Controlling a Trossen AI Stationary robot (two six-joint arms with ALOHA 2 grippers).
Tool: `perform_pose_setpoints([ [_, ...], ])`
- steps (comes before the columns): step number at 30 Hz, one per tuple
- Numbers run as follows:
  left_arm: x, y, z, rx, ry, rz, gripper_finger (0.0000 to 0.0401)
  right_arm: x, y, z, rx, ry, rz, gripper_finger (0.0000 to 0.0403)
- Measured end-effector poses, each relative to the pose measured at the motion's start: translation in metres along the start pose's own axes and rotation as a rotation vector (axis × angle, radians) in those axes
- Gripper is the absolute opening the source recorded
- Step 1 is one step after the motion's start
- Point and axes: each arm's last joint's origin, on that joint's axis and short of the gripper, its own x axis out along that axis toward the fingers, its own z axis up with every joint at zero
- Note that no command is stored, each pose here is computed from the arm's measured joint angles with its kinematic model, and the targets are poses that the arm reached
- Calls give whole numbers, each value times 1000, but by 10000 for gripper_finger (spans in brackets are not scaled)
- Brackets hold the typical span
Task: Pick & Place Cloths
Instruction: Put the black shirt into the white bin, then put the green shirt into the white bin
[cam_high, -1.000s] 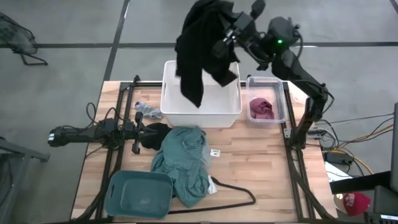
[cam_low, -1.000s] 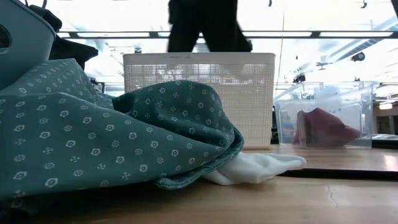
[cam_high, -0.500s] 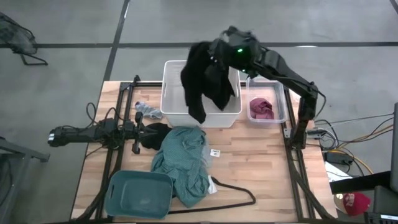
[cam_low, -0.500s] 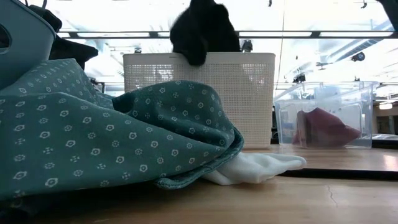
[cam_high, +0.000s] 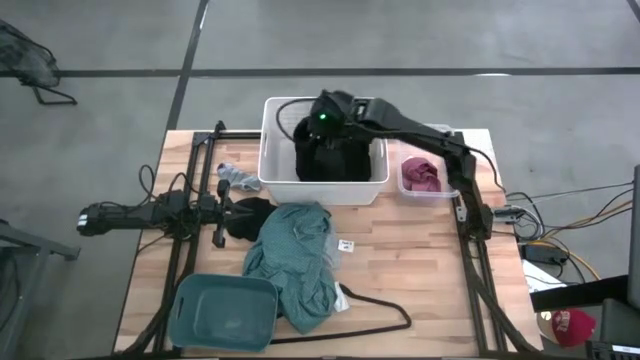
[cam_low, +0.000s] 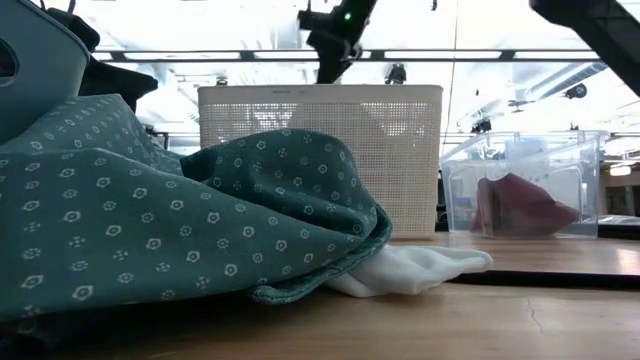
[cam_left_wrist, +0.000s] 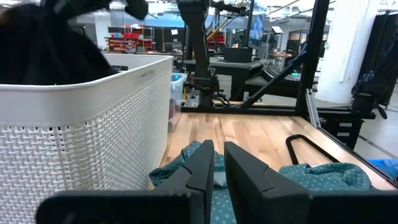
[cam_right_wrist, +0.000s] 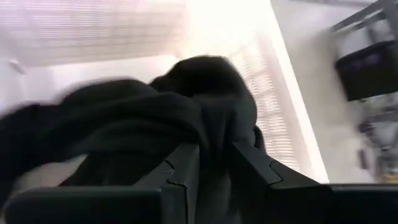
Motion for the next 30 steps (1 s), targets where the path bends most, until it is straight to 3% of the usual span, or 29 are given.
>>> perform_pose_setpoints([
  [7,0,0,0,0,-1,0,44,29,9,-4,37,79,22,116],
  [13,0,0,0,0,-1,0,44,25,9,-7,75,106,27,171],
  [19,0,0,0,0,-1,0,44,-6,1,-15,35,142,35,223],
  [25,0,0,0,0,-1,0,44,-39,-2,-26,58,187,54,248],
  [30,0,0,0,0,-1,0,44,-68,14,-24,41,111,210,259],
])
